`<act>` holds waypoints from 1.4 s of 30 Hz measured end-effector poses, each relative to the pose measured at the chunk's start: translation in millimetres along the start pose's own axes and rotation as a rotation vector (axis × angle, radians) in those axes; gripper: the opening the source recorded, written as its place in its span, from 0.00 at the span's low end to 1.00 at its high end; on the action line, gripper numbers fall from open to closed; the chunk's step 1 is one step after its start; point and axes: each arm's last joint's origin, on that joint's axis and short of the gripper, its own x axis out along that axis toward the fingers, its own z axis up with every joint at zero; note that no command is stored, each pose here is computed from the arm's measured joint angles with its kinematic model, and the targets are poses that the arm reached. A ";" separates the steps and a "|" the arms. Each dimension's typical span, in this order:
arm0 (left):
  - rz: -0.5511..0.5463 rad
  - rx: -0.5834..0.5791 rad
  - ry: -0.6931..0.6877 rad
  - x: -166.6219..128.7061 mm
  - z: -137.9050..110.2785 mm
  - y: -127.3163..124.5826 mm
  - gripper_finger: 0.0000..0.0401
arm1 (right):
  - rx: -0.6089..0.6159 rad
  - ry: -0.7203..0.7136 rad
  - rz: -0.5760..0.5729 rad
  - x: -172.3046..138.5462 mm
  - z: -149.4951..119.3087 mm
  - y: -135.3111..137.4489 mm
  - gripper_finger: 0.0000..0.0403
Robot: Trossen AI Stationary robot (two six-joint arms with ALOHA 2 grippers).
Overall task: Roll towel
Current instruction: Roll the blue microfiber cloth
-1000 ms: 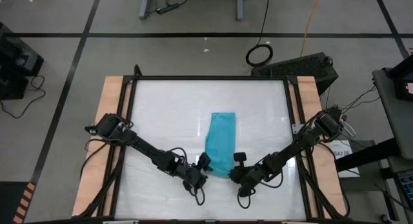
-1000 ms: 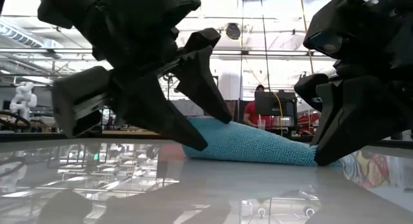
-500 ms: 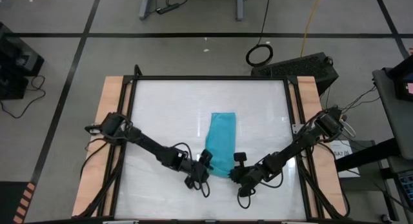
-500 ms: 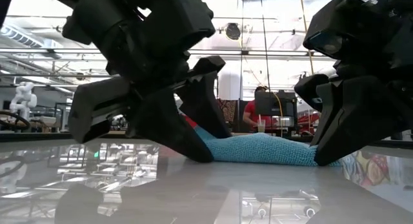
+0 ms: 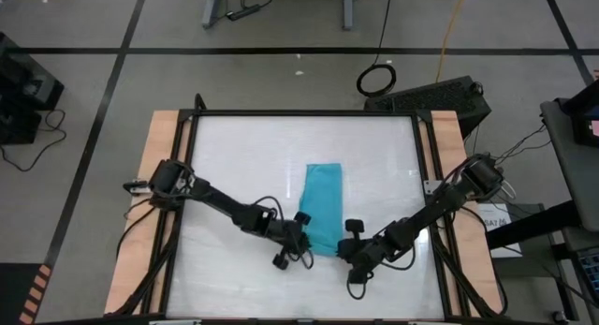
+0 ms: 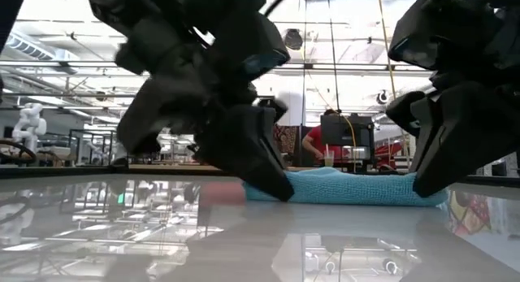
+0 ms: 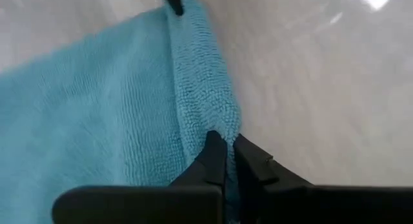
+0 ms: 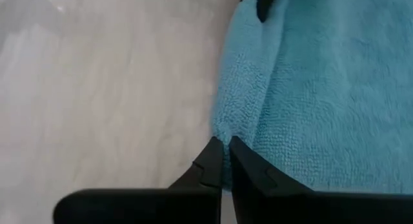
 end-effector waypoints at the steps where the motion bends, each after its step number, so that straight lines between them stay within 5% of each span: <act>1: -0.032 -0.063 -0.014 -0.3 -0.5 4.7 0.03 | 0.022 0.002 -0.001 -0.7 -0.2 0.0 0.02; 11: -0.294 -0.508 -0.064 -4.7 -5.0 34.8 0.04 | 0.213 -0.007 -0.002 -2.9 0.5 1.4 0.03; 19: -0.311 -0.624 -0.048 -5.3 -6.1 38.2 0.04 | 0.213 -0.007 0.001 -3.4 0.9 1.6 0.21; 28: -0.302 -0.635 -0.014 -5.4 -8.9 37.0 0.04 | -0.097 -0.035 -0.005 -8.2 -4.4 13.1 0.48; 36: -0.280 -0.639 0.002 -5.4 -11.2 36.9 0.04 | -0.489 -0.113 -0.159 -22.8 -23.5 36.5 0.46; 42: -0.260 -0.635 0.003 -5.4 -11.3 37.1 0.04 | -0.704 -0.118 -0.168 -18.1 -32.4 46.4 0.38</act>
